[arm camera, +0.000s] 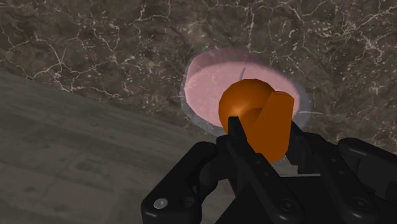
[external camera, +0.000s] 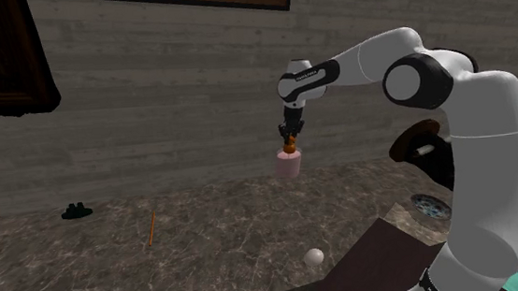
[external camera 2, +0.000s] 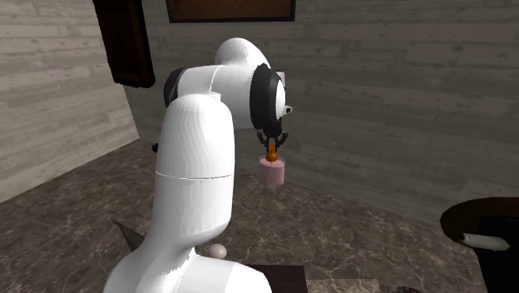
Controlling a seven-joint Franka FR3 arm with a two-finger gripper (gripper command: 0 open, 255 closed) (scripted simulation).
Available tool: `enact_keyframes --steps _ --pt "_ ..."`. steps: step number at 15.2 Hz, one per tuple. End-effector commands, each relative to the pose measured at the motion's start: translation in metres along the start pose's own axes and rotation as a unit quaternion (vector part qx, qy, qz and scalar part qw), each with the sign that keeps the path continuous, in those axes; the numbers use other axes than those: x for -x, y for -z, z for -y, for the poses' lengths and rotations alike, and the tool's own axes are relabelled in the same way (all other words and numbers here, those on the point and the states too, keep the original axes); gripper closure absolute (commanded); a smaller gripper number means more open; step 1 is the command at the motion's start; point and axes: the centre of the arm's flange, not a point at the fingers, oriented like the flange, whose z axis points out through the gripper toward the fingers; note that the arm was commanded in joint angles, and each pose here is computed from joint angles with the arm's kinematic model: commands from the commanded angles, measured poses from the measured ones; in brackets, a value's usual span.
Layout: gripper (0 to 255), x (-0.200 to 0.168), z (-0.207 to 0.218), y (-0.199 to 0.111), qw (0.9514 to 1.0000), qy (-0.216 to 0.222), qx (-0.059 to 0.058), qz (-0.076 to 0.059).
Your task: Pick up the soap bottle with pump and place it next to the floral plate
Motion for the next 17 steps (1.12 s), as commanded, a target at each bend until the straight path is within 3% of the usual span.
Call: enact_keyframes --steps 1,17 --pt "255 -0.001 0.000 0.011 1.0000 0.000 0.000 0.000" --pt "255 -0.001 0.000 0.095 1.0000 0.000 0.000 0.000"
